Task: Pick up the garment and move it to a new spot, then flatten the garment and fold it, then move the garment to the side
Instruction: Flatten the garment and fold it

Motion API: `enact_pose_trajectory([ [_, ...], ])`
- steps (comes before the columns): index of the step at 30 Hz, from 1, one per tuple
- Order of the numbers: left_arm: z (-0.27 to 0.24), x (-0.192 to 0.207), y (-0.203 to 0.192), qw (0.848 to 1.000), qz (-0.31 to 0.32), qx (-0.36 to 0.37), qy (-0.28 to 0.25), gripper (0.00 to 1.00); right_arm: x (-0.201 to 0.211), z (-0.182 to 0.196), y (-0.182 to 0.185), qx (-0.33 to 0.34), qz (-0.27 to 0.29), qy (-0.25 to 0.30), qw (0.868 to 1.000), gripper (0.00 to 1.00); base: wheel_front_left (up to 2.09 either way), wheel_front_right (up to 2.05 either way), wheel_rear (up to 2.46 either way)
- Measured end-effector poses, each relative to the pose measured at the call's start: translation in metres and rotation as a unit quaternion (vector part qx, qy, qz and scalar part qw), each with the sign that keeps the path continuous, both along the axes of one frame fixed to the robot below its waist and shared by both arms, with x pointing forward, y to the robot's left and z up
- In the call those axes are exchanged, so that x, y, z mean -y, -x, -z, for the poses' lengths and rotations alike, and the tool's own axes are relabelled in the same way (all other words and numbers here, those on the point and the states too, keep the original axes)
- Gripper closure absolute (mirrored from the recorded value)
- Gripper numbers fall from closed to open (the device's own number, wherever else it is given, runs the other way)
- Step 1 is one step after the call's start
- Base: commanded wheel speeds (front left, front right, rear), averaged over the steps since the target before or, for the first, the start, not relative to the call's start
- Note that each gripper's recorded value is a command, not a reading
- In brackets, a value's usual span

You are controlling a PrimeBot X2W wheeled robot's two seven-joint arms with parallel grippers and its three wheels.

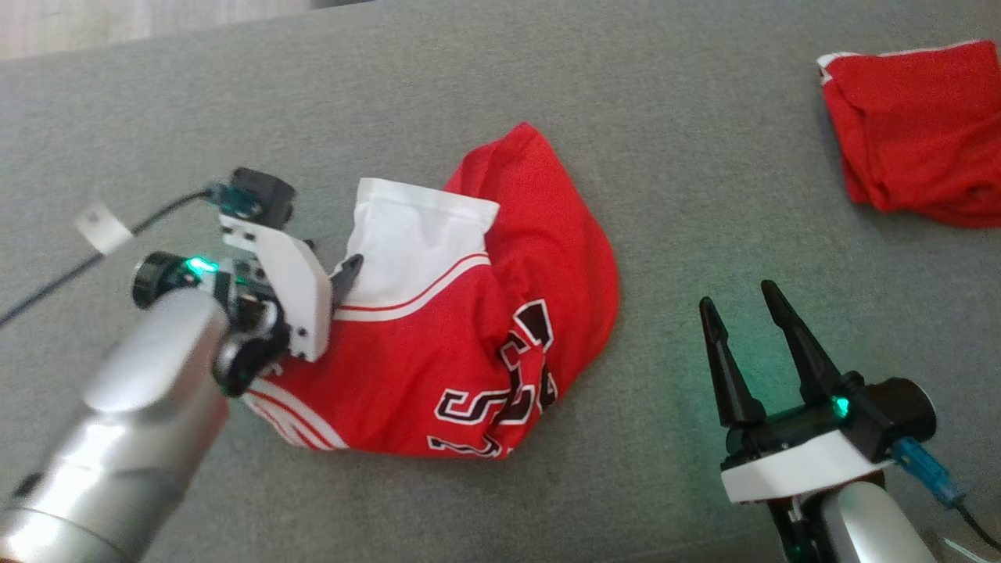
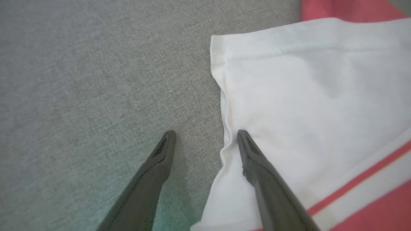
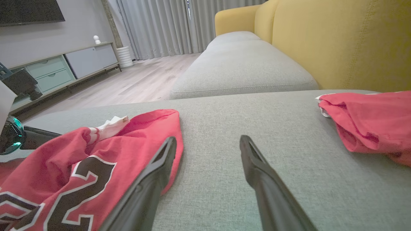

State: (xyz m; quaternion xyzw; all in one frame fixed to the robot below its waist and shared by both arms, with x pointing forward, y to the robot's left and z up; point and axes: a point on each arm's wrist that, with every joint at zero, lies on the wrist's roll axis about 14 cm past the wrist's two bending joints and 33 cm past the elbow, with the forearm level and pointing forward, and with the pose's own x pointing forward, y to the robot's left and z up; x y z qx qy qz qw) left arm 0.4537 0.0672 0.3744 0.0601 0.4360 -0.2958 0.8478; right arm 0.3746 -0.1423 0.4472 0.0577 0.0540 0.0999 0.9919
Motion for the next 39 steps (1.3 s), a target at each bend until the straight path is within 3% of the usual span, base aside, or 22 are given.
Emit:
enact_pose_trajectory([
  [3, 0.003, 0.002, -0.001, 1.0, 0.008, -0.027, 0.004, 0.0, 0.007, 0.004, 0.002, -0.007, 0.011, 0.001, 1.0, 0.0, 0.0, 0.0, 0.0],
  [5, 0.002, 0.006, -0.001, 0.999, 0.019, -0.031, 0.006, 1.0, 0.01, 0.005, 0.003, -0.009, 0.016, 0.002, 1.0, 0.0, 0.0, 0.0, 0.0],
  [15, -0.02, 0.038, 0.013, 0.996, 0.065, -0.01, 0.067, 1.0, 0.017, -0.011, 0.004, 0.013, 0.031, 0.001, 0.999, 0.0, 0.0, 0.0, 0.0],
  [22, -0.084, 0.074, -0.005, 0.982, 0.125, 0.098, 0.104, 1.0, 0.023, -0.024, 0.013, 0.031, 0.047, -0.003, 0.998, 0.0, 0.0, 0.0, 0.0],
  [26, -0.145, 0.122, -0.004, 0.952, 0.2, 0.186, 0.142, 1.0, 0.028, -0.035, 0.023, 0.046, 0.063, -0.009, 0.997, 0.0, 0.0, 0.0, 0.0],
  [30, -0.204, 0.167, -0.002, 0.912, 0.264, 0.266, 0.168, 1.0, 0.039, -0.042, 0.033, 0.056, 0.083, -0.01, 0.995, 0.0, 0.0, 0.0, 0.0],
  [35, -0.293, 0.217, 0.003, 0.849, 0.303, 0.374, 0.216, 1.0, 0.05, -0.048, 0.051, 0.065, 0.108, -0.012, 0.992, 0.0, 0.0, 0.0, 0.0],
  [39, -0.371, 0.234, 0.016, 0.789, 0.306, 0.462, 0.264, 1.0, 0.054, -0.041, 0.072, 0.057, 0.123, -0.018, 0.991, 0.0, 0.0, 0.0, 0.0],
])
